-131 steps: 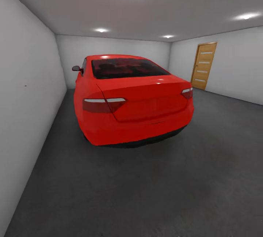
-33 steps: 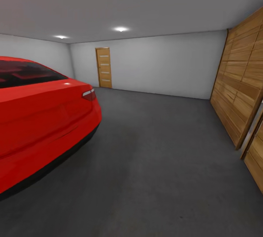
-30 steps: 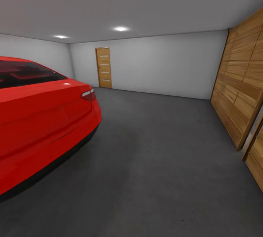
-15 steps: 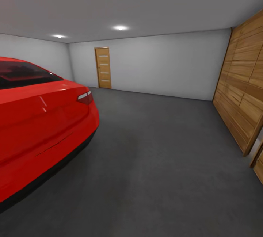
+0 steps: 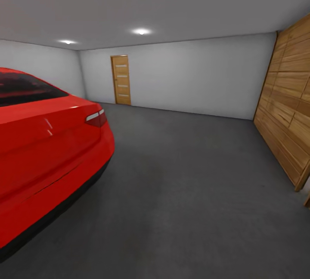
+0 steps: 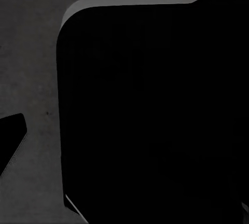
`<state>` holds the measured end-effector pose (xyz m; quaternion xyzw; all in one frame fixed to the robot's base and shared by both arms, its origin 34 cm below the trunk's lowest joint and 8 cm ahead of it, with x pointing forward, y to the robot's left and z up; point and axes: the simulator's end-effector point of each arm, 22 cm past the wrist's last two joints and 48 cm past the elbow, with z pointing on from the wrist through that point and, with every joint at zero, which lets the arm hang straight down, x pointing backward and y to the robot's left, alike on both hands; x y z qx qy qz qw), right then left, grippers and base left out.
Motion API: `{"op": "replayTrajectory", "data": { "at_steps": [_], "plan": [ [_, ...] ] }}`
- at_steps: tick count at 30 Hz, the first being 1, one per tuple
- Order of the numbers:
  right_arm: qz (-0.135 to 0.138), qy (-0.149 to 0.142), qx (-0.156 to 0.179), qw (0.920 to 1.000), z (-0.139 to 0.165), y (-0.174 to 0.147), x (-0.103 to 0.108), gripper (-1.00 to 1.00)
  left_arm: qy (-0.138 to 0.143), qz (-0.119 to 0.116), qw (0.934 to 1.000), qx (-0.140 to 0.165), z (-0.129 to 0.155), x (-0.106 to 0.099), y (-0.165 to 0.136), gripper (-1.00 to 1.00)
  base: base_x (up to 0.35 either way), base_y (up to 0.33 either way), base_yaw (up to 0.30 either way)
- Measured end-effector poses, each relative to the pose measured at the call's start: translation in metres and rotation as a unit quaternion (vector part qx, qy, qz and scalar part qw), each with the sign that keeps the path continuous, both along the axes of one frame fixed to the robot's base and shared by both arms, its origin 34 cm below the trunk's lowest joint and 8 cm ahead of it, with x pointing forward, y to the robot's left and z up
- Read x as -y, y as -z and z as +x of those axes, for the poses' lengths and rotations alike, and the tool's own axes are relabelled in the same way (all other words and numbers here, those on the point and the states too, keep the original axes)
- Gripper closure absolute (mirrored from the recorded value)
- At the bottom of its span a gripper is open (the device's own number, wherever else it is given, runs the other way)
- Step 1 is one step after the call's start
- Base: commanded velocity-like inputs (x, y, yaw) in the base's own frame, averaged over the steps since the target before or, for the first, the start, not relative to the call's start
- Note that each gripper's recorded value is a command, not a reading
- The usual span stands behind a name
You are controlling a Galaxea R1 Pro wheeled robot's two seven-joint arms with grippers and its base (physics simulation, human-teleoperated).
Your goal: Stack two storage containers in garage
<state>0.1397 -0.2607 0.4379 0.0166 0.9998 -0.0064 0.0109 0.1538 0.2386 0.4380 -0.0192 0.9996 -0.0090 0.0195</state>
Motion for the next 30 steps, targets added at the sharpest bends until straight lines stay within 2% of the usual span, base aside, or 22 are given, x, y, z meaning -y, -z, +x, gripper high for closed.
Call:
{"op": "replayTrajectory", "data": {
  "at_steps": [13,30],
  "plan": [
    [0.0,-0.004,0.0,1.0,-0.0001,0.0,-0.0004,-1.0,0.0,0.0,1.0,0.0,0.0001,0.0002,0.0,-1.0,0.325,-0.004,0.0],
    [-0.001,-0.005,-0.001,1.0,-0.0008,0.0,-0.0001,-1.0,0.0,0.0,1.0,0.001,0.0004,0.0003,0.0,-1.0,0.325,-0.072,0.0]
  ]
}}
